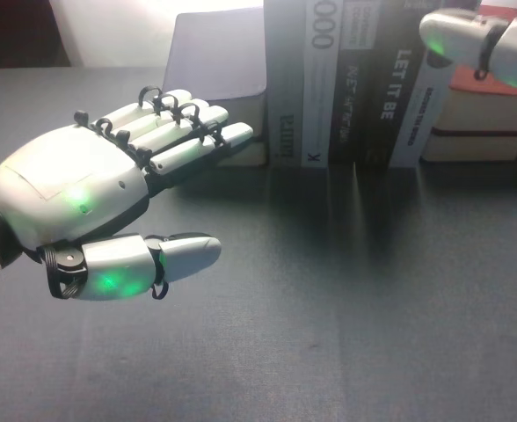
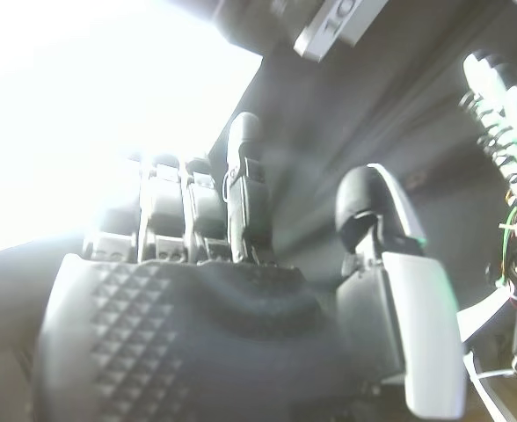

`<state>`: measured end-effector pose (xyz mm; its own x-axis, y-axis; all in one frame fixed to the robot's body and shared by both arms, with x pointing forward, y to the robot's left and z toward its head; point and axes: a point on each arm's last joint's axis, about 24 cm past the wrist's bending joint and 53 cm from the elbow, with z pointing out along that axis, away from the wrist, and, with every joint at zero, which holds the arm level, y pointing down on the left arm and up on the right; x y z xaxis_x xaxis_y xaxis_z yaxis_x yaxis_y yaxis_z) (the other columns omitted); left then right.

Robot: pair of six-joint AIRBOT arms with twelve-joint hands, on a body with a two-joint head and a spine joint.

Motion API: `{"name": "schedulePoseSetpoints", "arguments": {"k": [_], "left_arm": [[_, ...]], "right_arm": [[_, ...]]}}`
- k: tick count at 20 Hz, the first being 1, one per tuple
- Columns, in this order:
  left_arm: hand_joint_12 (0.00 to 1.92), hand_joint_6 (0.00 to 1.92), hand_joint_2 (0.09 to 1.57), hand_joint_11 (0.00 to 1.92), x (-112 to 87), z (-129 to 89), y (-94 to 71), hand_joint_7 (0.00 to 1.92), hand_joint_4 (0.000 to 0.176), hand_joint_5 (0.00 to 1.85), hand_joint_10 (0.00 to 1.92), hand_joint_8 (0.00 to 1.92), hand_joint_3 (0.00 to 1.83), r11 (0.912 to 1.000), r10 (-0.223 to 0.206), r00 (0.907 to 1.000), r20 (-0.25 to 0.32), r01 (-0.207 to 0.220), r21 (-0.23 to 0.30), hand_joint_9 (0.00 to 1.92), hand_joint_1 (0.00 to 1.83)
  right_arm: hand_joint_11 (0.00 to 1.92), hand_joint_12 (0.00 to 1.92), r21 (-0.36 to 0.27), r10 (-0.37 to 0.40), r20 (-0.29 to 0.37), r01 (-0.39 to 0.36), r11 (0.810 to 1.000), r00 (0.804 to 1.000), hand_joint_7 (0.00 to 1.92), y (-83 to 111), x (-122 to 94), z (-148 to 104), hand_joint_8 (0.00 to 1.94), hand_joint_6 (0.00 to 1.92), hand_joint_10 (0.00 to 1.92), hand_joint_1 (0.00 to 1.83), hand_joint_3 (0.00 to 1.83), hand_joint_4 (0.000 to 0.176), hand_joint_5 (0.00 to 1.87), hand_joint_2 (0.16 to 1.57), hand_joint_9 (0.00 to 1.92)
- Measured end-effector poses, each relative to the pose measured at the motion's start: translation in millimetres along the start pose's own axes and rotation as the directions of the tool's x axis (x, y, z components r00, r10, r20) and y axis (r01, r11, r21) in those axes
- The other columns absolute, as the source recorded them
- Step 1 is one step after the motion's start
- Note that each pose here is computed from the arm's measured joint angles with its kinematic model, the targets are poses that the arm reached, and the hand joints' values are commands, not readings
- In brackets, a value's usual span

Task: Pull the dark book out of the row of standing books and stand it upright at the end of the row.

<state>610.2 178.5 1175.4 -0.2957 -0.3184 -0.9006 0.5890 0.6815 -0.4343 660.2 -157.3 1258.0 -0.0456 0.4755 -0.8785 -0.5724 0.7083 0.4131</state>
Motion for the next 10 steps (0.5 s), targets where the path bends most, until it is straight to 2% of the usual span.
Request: {"name": "schedulePoseSetpoints", "arguments": {"k": [1, 3, 5, 6, 8, 9, 10], "left_arm": [[0.0, 0.01, 1.32, 0.0, -0.3, 0.0, 0.3, 0.0, 0.057, 0.02, 0.0, 0.0, 0.0, 1.0, -0.001, 1.0, 0.001, 0.001, -0.001, 0.0, 0.0], [0.0, 0.0, 1.32, 0.0, 0.7, -0.4, 0.1, 0.0, 0.072, 0.01, 0.0, 0.0, 0.0, 1.0, 0.001, 1.0, -0.002, -0.001, 0.0, 0.0, 0.0], [0.0, 0.0, 1.32, 0.0, 1.7, -0.8, 1.1, 0.0, 0.071, 0.0, 0.0, 0.0, 0.0, 1.0, 0.0, 1.0, -0.005, 0.0, -0.003, 0.0, 0.0], [0.0, 0.01, 1.33, 0.0, 1.6, -0.8, 1.1, 0.0, 0.056, 0.02, 0.0, 0.0, 0.01, 1.0, 0.0, 1.0, -0.005, 0.0, -0.003, 0.0, 0.0], [0.0, 0.01, 1.33, 0.0, 1.1, -0.8, 0.5, 0.0, 0.044, 0.03, 0.0, 0.0, 0.01, 1.0, 0.0, 1.0, -0.002, 0.0, -0.001, 0.0, 0.0], [0.0, 0.0, 1.33, 0.0, 1.3, -0.8, 0.7, 0.0, 0.058, 0.0, 0.0, 0.0, 0.0, 1.0, 0.0, 1.0, -0.003, 0.0, -0.002, 0.0, 0.0], [0.0, 0.0, 1.32, 0.0, 1.0, -0.8, 0.6, 0.0, 0.064, 0.0, 0.0, 0.0, 0.0, 1.0, 0.0, 1.0, -0.002, 0.0, -0.001, 0.0, 0.0]], "right_arm": [[0.0, 0.0, 0.009, 0.0, 0.002, 0.0, 1.0, 1.0, 0.0, -2.9, -0.9, 0.1, 0.0, 0.19, 0.0, 0.58, 0.0, 0.0, 0.4, 1.12, 0.0], [0.0, 0.0, 0.029, 0.003, 0.013, -0.004, 1.0, 1.0, 0.0, -9.6, -4.9, 0.4, 0.0, 0.19, 0.0, 0.65, 0.0, 0.0, 0.4, 1.09, 0.0], [0.0, 0.0, 0.036, 0.008, 0.019, -0.009, 0.999, 1.0, 0.0, -11.3, -6.5, 0.6, 0.0, 0.19, 0.0, 0.71, 0.0, 0.0, 0.4, 1.08, 0.0], [0.0, 0.0, 0.035, 0.006, 0.019, -0.007, 0.999, 1.0, 0.0, -11.0, -6.5, 0.6, 0.0, 0.19, 0.0, 0.69, 0.0, 0.0, 0.39, 1.08, 0.0], [0.0, 0.0, 0.039, 0.005, 0.02, -0.006, 0.999, 1.0, 0.0, -11.8, -6.7, 0.7, 0.0, 0.19, 0.0, 0.7, 0.0, 0.0, 0.39, 1.08, 0.0], [0.0, 0.0, 0.042, 0.002, 0.022, -0.003, 0.999, 1.0, 0.0, -13.7, -7.7, 0.9, 0.0, 0.19, 0.0, 0.69, 0.0, 0.0, 0.4, 1.09, 0.0], [0.0, 0.0, 0.05, 0.01, 0.026, -0.011, 0.999, 1.0, 0.0, -16.3, -7.9, 1.6, 0.0, 0.19, 0.0, 0.66, 0.0, 0.0, 0.41, 1.1, 0.0]]}}
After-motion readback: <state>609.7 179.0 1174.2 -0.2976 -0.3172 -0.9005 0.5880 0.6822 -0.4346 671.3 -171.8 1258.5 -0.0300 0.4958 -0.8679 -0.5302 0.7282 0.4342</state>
